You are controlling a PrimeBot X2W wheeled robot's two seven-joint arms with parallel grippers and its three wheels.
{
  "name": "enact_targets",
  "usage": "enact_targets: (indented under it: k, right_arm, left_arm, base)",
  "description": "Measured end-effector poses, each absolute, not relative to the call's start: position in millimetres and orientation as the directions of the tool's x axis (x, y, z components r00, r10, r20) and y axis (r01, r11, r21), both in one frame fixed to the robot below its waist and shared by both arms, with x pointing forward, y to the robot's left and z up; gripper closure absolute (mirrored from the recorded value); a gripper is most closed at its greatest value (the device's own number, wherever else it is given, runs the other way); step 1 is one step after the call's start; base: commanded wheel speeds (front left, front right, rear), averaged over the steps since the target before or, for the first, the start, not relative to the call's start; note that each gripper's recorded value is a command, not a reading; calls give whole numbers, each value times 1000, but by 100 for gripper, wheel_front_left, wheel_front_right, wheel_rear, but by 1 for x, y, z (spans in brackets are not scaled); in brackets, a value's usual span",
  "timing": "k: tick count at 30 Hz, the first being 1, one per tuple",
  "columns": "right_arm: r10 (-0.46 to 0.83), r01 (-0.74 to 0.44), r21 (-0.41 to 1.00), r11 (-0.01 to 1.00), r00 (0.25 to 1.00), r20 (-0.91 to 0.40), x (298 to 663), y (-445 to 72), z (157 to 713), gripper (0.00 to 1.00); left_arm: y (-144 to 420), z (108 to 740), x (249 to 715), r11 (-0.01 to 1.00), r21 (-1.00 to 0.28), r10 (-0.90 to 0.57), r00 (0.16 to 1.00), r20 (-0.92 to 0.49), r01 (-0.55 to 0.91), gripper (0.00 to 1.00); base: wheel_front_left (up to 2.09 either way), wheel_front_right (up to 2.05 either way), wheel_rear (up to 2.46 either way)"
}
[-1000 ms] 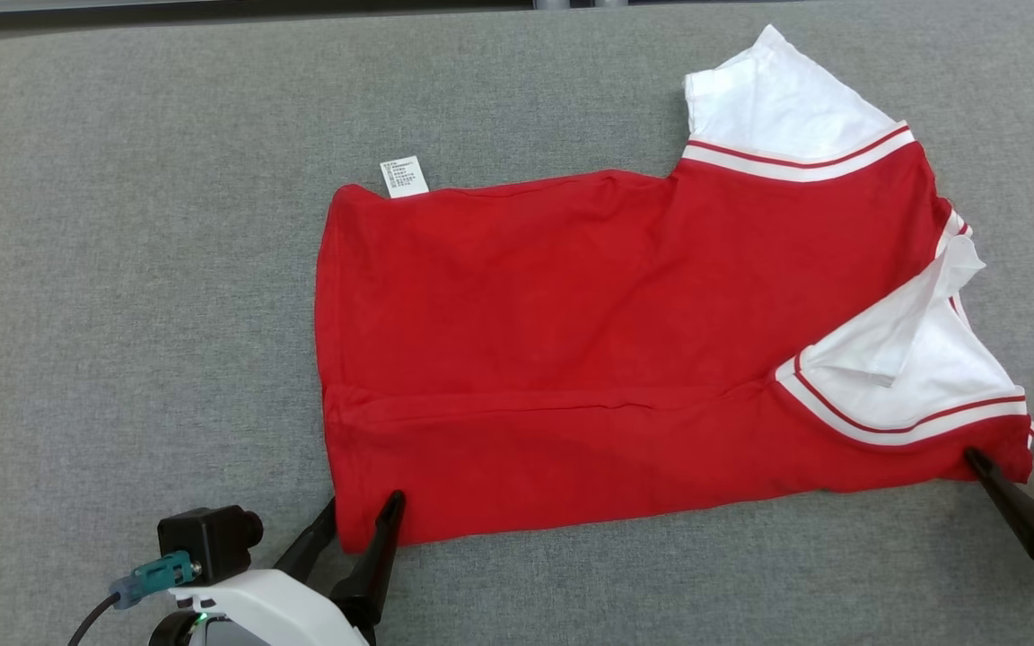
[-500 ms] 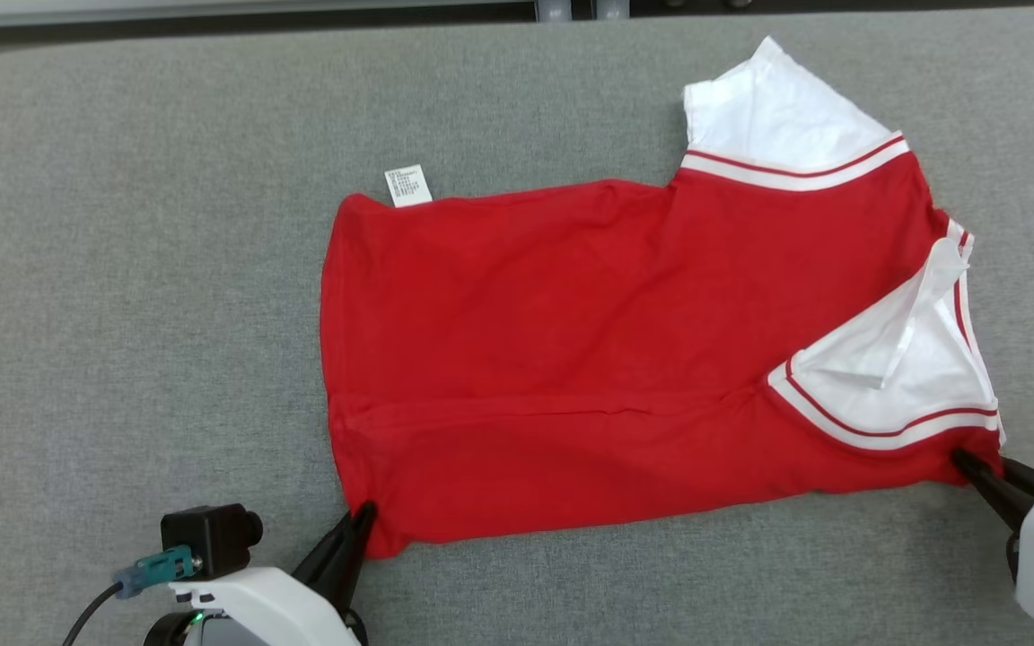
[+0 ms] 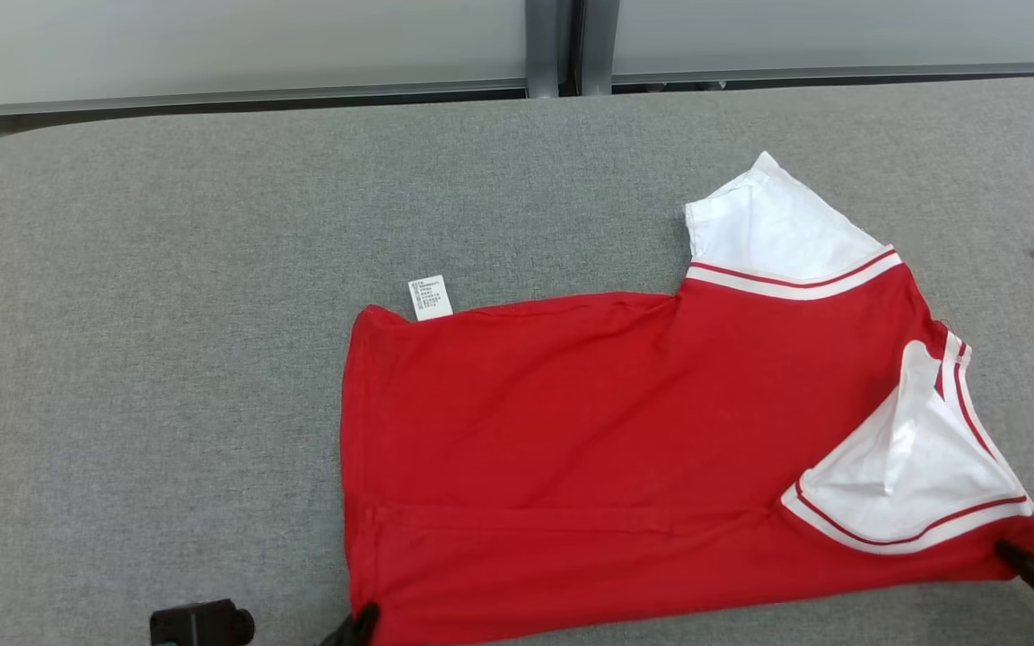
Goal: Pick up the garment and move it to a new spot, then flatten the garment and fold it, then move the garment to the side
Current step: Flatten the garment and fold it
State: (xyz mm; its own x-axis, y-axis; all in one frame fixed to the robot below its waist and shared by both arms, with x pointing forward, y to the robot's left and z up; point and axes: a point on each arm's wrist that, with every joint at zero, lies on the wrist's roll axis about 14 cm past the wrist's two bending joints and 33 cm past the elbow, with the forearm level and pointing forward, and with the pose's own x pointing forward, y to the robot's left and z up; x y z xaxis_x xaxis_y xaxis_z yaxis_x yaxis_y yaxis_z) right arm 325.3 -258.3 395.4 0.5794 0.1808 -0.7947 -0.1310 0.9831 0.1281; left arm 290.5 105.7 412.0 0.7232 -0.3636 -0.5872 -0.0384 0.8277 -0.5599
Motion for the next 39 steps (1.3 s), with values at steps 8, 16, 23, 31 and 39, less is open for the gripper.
enact_targets:
  k: [8, 16, 23, 31, 39]
  right_arm:
    - [160, -98, 127, 987, 553, -818, 312, -260, 385, 0]
    - [153, -192, 18, 981, 719, -678, 384, -269, 459, 0]
    - [200, -305, -52, 951, 734, -649, 478, -240, 466, 0]
    - [209, -353, -64, 934, 681, -701, 562, -206, 418, 0]
    - [250, -391, -16, 920, 619, -745, 590, -172, 373, 0]
  left_arm:
    - [103, 396, 286, 834, -545, -330, 715, -617, -86, 0]
    - [138, 430, 356, 908, -417, -272, 812, -516, 39, 0]
    - [121, 433, 445, 915, -363, -347, 802, -486, 176, 0]
    - [120, 401, 487, 930, -309, -348, 753, -558, 200, 0]
    - [120, 382, 484, 930, -310, -354, 717, -600, 201, 0]
  base:
    - [0, 0, 0]
    - [0, 0, 0]
    - [0, 0, 0]
    - [0, 0, 0]
    - [0, 0, 0]
